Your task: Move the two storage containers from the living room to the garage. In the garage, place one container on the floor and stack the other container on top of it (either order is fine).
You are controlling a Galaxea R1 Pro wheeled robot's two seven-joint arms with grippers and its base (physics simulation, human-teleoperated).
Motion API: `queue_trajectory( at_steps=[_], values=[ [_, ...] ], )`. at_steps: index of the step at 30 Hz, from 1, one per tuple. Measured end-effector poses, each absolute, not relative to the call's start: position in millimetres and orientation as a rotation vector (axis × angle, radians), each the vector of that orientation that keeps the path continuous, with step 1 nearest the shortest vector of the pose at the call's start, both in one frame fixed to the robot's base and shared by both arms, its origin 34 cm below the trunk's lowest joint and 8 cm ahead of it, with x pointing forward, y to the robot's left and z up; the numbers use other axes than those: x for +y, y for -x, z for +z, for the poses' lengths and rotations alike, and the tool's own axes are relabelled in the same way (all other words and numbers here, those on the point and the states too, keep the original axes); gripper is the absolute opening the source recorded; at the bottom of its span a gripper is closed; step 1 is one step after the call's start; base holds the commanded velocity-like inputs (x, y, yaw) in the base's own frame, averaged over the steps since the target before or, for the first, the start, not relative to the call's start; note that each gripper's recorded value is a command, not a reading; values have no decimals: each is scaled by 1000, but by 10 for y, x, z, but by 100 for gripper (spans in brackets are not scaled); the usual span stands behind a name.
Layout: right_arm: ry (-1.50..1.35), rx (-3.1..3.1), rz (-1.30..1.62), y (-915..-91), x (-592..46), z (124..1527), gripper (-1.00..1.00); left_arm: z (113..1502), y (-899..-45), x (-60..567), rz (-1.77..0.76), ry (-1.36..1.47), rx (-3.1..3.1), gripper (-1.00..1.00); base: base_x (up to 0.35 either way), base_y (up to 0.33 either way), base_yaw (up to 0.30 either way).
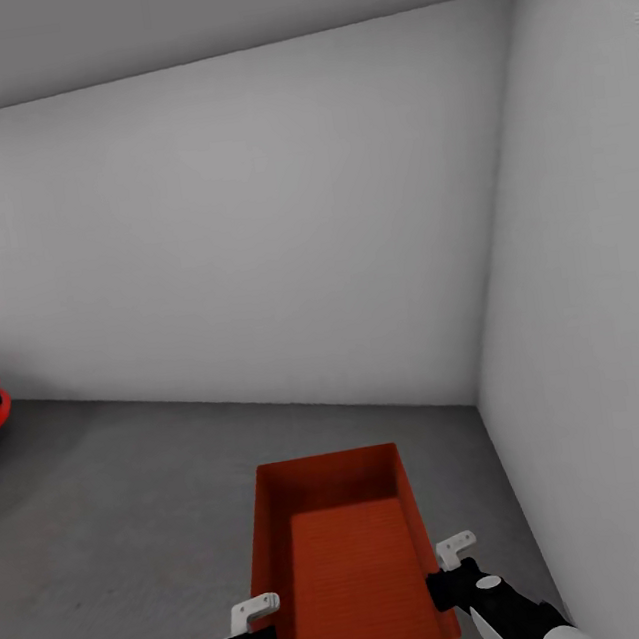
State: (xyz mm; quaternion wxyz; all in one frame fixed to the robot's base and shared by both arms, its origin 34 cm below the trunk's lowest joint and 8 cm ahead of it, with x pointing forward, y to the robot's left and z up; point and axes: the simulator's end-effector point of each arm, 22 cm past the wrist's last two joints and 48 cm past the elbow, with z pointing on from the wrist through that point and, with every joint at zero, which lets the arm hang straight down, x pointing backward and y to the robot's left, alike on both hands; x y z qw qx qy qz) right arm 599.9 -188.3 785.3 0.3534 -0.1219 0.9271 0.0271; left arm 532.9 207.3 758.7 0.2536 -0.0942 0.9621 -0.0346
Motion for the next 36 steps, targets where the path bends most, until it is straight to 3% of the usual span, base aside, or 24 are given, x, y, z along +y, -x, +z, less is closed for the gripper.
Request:
queue_trajectory(
  at_steps=[23, 36],
  values=[
    [317, 2410, 72, -5975, -1876, 7795, -100, 7532, -5296, 2079, -94, 260, 2627, -100, 0, 0, -55],
    [316, 2410, 72, -5969, -1877, 7795, -100, 7535, -5294, 2079, -93, 259, 2627, -100, 68, 0, -191]
  ],
)
